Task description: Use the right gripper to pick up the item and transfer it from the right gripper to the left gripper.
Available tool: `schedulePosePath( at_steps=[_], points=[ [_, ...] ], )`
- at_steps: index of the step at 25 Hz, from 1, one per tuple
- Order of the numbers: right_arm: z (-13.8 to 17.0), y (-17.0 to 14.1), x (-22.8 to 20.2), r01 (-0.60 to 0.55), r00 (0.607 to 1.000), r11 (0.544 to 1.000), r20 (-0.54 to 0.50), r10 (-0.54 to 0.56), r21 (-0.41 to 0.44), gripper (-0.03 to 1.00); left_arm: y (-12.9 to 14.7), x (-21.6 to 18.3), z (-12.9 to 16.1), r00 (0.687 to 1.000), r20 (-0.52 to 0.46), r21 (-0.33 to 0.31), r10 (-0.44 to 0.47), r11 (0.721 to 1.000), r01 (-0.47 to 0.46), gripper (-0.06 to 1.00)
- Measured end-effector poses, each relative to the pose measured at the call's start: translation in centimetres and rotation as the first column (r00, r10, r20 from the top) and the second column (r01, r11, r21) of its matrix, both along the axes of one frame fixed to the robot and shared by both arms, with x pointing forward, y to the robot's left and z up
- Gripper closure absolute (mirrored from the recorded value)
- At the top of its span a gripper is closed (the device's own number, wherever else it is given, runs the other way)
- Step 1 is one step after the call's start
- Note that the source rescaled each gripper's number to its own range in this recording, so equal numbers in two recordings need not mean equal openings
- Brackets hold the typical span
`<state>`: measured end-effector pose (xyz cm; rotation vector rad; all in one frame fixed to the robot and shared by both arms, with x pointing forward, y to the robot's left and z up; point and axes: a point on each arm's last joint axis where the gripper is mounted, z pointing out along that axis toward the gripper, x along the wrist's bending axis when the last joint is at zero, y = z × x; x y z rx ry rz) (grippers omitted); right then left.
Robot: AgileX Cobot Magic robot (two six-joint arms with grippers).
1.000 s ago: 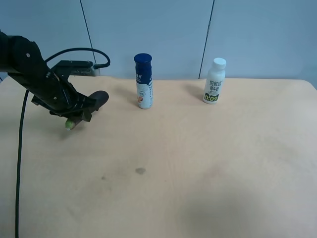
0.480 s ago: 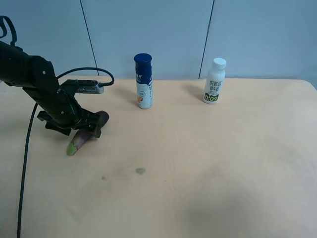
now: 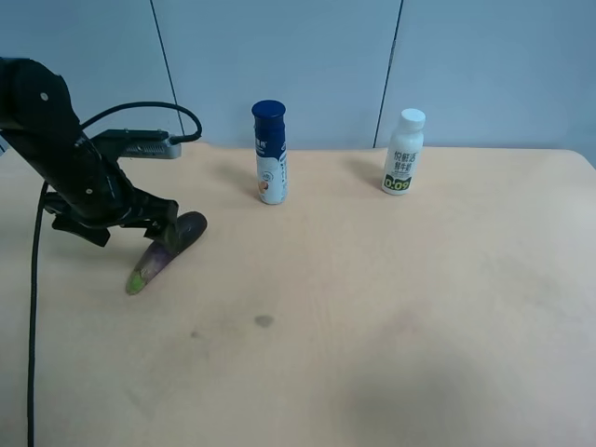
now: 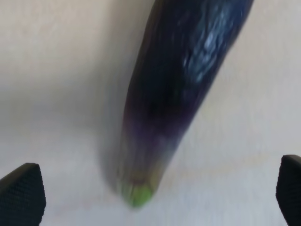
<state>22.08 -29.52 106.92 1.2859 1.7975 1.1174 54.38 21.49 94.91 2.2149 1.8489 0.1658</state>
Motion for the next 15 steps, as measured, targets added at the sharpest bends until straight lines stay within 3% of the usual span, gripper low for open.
schedulePosePath(
  at_steps=[5, 15],
  points=[
    [0.0, 0.0, 0.0, 0.000, 1.000, 1.000, 0.000, 0.000, 0.000, -0.03, 0.6, -2.2, 4.2, 1.000, 0.010, 0.002, -0.015, 1.000, 0.015, -0.04],
    [0.0, 0.0, 0.0, 0.000, 1.000, 1.000, 0.000, 0.000, 0.000, -0.03, 3.0, -10.9, 14.6, 0.977, 0.209, -0.028, -0.032, 0.999, 0.038, -0.05]
  ],
)
